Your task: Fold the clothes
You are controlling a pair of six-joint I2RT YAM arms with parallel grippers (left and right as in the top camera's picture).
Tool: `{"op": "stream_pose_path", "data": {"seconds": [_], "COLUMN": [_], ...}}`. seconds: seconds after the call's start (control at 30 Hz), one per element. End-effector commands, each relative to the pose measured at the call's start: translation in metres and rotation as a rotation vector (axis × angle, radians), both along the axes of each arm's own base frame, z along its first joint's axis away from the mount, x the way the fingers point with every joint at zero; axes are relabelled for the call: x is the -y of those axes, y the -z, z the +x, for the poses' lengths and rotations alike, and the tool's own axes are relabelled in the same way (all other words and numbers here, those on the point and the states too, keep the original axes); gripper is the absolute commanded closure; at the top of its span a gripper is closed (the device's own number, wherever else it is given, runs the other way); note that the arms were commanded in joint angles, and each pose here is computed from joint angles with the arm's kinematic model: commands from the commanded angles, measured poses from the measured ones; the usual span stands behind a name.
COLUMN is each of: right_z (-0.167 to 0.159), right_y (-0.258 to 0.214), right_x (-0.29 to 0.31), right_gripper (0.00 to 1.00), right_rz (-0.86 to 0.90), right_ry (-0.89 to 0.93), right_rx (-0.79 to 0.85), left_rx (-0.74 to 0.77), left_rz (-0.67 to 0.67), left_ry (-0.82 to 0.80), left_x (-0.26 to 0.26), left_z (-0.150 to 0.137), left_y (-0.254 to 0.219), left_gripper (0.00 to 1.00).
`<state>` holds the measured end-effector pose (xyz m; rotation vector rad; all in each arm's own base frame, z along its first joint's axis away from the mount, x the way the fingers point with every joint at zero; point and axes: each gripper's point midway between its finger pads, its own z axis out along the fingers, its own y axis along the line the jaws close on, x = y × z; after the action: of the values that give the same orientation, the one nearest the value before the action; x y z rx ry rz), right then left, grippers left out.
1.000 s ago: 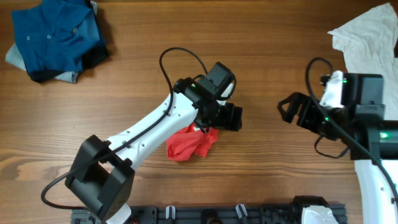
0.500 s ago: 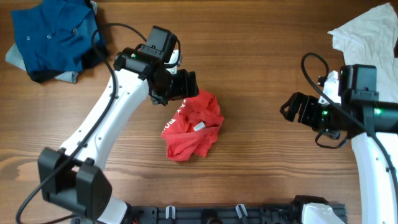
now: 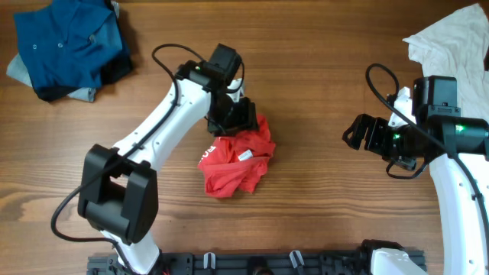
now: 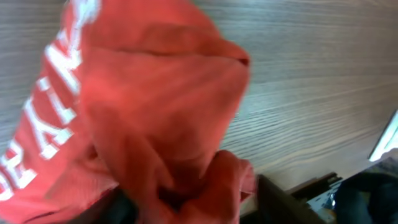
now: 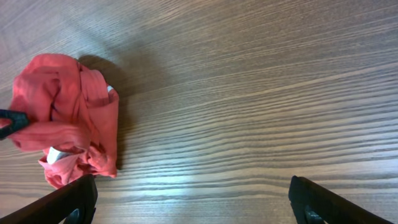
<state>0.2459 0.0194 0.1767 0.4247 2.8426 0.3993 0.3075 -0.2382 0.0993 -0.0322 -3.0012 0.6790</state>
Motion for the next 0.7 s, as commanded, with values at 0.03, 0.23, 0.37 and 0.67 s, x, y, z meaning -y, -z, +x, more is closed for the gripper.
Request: {"op": "stream_pose_path", "data": {"seconds": [0.03, 0.23, 0.37, 0.67], "right_z": [-0.004, -0.004, -0.005, -0.009], "right_y": [0.005, 0.005, 0.006, 0.006], "right_x": [0.003, 0.003, 0.003, 0.002], "right_gripper": [0.01, 0.01, 0.01, 0.02], "right_rz": [-0.016, -0.016, -0.015, -0.012], "right_ry": [-0.013, -0.012, -0.012, -0.009], "right_rx": [-0.020, -0.021, -0.027, -0.042], "left_rx": [-0.002, 0.005, 0.005, 0.037], "left_rz": [-0.038, -0.068, -0.077, -0.104], "left_ry": [0.030, 0.058, 0.072, 0.103], "left_x": [0.020, 0.046, 0.064, 0.086], "left_z": [-0.006, -0.018, -0.024, -0.023], "left_y": [0.000, -0.003, 0.003, 0.012], "left_gripper": [0.75, 0.83, 0.85, 0.49]}}
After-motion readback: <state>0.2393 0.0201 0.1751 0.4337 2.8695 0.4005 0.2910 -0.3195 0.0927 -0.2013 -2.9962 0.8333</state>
